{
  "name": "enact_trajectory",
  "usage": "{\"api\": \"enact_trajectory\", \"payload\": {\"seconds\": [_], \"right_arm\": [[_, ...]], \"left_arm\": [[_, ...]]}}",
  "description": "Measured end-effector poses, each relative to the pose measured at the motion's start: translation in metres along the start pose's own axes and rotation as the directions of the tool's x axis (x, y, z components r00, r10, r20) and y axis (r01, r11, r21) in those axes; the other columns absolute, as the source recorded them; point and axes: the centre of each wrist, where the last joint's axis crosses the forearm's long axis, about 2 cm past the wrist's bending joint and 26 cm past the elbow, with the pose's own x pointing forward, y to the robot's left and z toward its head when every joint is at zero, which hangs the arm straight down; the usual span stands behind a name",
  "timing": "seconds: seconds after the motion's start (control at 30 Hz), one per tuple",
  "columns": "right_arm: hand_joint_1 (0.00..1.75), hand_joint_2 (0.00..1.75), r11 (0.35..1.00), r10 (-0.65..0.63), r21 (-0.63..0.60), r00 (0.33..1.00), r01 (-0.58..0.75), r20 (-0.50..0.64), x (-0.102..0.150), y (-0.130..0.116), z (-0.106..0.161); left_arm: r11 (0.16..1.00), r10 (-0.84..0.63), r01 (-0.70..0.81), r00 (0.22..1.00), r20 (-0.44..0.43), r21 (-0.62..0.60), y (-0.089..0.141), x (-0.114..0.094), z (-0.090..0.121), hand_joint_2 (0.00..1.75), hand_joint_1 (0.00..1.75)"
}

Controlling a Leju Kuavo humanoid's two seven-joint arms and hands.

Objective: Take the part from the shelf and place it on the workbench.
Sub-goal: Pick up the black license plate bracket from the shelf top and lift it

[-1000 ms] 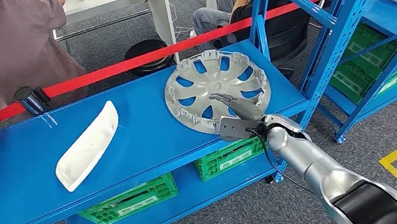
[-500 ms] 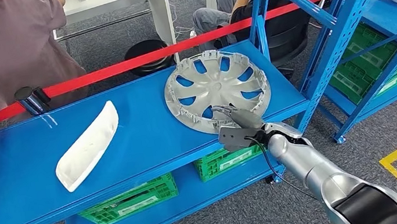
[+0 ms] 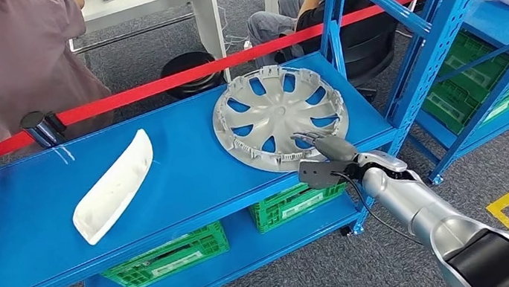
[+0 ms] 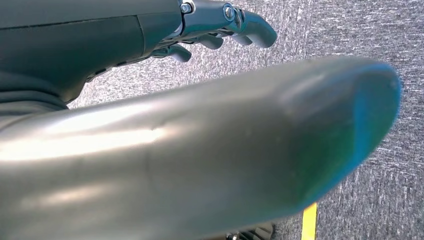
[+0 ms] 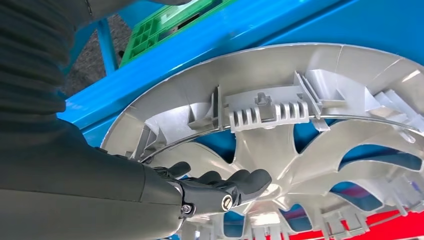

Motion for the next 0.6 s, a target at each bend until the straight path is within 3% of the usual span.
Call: {"api": "enact_trajectory", "payload": {"seconds": [0.2, 0.33, 0.6], "right_arm": [[0.00, 1.75, 1.000, 0.003, 0.002, 1.000, -0.003, -0.014, -0.0047, 0.0015, 0.0041], [1.74, 1.75, 1.000, 0.007, 0.004, 1.000, -0.007, -0.021, -0.0057, 0.0019, 0.0050], [1.75, 1.75, 0.999, 0.021, -0.029, 0.999, -0.022, -0.037, -0.0066, 0.0023, 0.0063]], "left_arm": [[1.000, 0.001, -0.001, 1.000, 0.000, -0.001, -0.0006, 0.0011, 0.0002, 0.00, 0.00], [1.000, 0.002, -0.002, 1.000, 0.002, -0.003, -0.0012, 0.0020, 0.0004, 0.00, 0.00], [1.000, 0.002, -0.002, 1.000, 0.003, -0.005, -0.0016, 0.0021, 0.0007, 0.00, 0.00]]}}
